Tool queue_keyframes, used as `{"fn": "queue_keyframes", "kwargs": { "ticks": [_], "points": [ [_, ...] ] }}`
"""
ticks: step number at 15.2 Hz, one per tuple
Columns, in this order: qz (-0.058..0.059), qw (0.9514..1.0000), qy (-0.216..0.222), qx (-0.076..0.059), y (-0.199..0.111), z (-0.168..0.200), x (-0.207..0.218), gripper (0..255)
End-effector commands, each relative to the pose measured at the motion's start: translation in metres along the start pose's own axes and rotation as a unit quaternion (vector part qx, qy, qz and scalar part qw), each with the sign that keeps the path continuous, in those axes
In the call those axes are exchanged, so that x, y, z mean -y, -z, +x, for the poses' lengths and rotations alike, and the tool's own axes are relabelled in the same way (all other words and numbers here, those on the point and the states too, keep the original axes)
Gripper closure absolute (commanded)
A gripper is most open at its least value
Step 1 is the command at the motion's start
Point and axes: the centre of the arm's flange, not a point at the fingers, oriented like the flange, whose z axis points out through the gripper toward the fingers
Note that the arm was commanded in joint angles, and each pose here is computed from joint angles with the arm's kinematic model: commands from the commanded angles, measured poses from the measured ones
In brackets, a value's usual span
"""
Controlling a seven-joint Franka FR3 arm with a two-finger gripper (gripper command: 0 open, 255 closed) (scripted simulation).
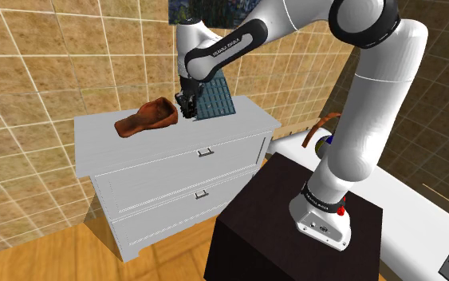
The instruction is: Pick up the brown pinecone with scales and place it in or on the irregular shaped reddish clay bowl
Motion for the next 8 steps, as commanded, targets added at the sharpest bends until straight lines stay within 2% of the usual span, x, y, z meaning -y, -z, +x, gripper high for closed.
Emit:
{"fn": "queue_keyframes", "kwargs": {
  "ticks": [1, 8],
  "points": [
    [0.000, 1.0000, 0.000, 0.000, 0.010, 0.002, -0.004, 255],
    [0.000, 1.0000, 0.000, 0.000, 0.047, 0.007, -0.010, 255]
  ]
}}
